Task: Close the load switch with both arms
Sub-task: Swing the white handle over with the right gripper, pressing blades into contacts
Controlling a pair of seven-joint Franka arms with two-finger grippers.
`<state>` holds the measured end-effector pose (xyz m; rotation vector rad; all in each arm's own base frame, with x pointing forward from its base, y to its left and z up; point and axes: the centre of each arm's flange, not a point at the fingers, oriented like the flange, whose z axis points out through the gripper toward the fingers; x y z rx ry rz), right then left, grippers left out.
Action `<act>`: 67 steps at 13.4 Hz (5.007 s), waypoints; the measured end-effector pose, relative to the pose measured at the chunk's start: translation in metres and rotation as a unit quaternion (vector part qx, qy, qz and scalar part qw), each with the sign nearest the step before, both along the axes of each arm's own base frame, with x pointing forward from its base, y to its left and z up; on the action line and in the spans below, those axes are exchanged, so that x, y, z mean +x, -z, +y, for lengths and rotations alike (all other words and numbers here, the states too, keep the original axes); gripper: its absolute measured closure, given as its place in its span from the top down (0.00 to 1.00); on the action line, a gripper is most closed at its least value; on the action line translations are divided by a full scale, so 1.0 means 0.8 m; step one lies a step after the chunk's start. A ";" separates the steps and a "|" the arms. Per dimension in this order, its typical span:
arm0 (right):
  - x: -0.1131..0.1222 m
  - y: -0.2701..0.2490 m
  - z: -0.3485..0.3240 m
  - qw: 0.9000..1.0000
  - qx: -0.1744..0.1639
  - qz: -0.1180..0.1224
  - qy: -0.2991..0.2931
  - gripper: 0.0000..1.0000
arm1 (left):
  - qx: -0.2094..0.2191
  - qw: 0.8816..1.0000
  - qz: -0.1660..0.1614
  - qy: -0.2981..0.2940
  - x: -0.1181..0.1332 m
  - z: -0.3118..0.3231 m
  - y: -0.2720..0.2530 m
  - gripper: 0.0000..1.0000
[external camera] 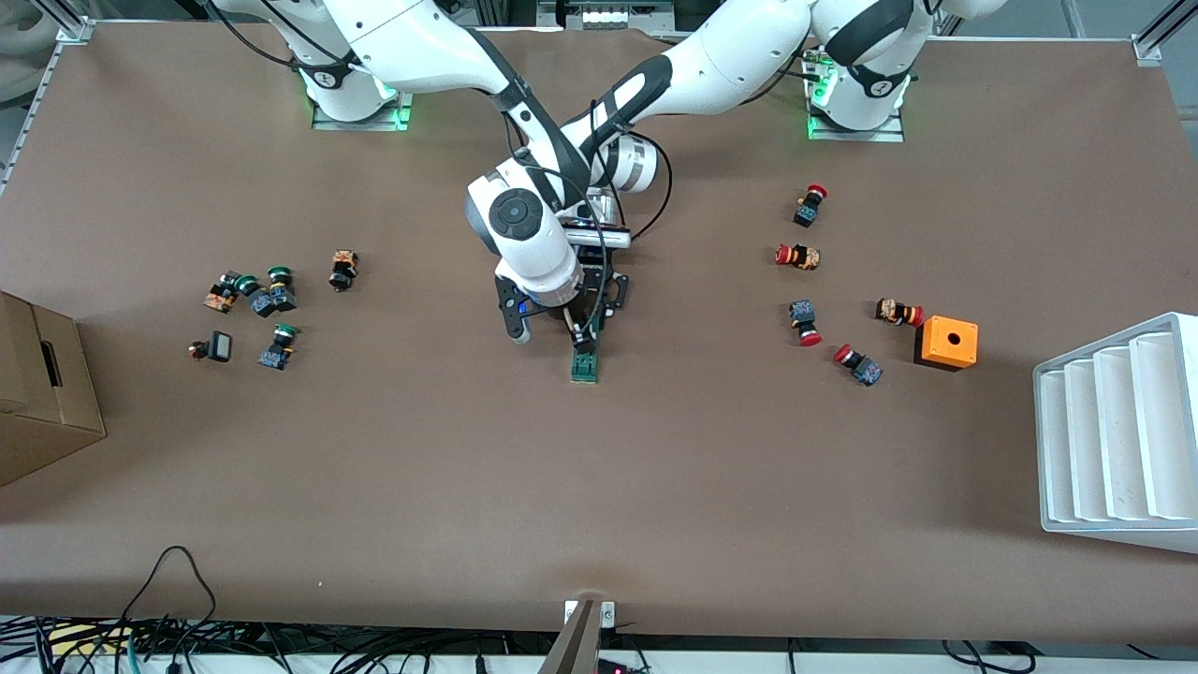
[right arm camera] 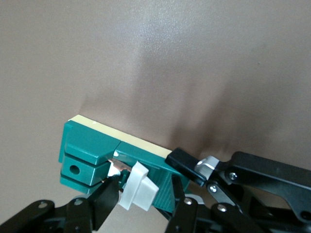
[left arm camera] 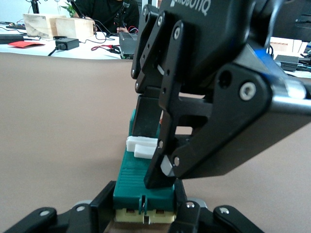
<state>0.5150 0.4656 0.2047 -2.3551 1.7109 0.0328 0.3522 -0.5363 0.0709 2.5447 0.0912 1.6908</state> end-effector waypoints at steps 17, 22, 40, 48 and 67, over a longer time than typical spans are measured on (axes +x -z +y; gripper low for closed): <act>0.021 -0.043 0.003 1.000 0.009 -0.010 0.004 0.37 | -0.001 1.000 0.000 -0.001 0.000 0.000 0.000 0.51; 0.025 -0.046 0.002 1.000 0.010 -0.013 0.006 0.31 | -0.001 1.000 0.000 -0.001 0.000 0.000 0.000 0.51; 0.047 -0.051 -0.009 1.000 0.012 -0.017 0.018 0.21 | -0.001 1.000 0.000 -0.001 0.000 0.000 0.000 0.51; 0.061 -0.051 -0.010 0.999 0.014 -0.018 0.025 0.21 | -0.001 1.000 0.000 -0.001 0.000 0.000 0.000 0.51; 0.108 -0.031 -0.020 0.999 0.016 -0.024 0.043 0.40 | -0.001 1.000 0.000 -0.001 0.000 0.000 0.000 0.51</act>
